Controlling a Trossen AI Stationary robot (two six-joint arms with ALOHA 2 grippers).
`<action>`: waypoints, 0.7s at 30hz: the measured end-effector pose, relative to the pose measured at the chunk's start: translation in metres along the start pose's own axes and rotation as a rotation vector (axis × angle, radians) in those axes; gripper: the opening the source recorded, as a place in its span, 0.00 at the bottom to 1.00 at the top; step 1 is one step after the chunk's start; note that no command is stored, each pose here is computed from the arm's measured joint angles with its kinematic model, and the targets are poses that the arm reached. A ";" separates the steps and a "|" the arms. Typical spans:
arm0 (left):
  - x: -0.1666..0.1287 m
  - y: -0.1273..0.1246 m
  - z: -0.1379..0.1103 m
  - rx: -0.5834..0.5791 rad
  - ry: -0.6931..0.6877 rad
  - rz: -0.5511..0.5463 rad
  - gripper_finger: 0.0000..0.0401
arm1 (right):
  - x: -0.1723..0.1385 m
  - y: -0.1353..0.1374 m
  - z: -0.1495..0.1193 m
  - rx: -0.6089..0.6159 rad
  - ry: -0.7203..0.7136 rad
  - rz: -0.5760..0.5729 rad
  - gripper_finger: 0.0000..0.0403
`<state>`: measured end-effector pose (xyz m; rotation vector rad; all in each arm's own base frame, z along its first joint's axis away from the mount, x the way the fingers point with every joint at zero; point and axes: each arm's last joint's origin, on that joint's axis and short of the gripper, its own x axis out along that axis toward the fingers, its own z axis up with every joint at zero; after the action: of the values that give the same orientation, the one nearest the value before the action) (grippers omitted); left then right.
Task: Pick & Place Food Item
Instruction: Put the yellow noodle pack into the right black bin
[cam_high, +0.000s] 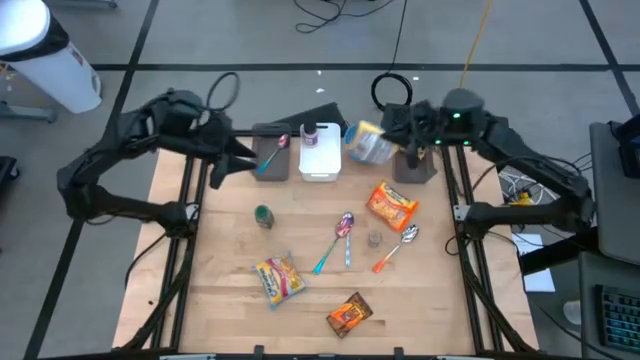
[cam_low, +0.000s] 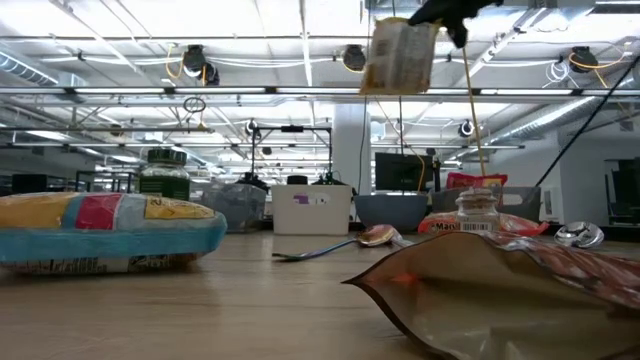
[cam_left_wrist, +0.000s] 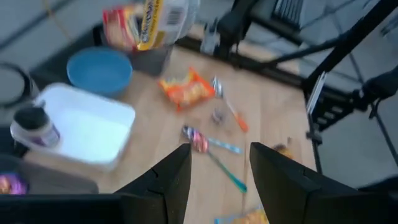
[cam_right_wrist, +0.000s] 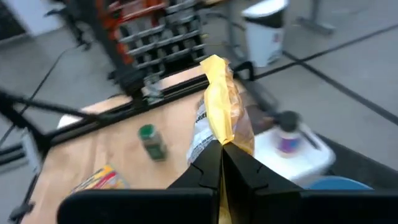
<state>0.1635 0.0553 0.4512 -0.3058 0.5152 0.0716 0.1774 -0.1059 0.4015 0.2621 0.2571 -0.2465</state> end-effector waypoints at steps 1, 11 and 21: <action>-0.003 -0.001 -0.003 0.011 -0.033 -0.005 0.42 | -0.008 -0.002 0.001 0.010 -0.016 -0.036 0.00; 0.002 0.000 -0.065 -0.032 -0.152 -0.078 0.42 | -0.070 0.001 -0.014 0.048 0.007 -0.339 0.00; 0.021 -0.003 -0.091 -0.088 -0.286 -0.205 0.42 | -0.068 -0.017 -0.030 0.063 0.170 -0.435 0.00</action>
<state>0.1390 0.0247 0.3667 -0.4255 0.1959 -0.0607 0.1028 -0.0995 0.3890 0.2882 0.4753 -0.6644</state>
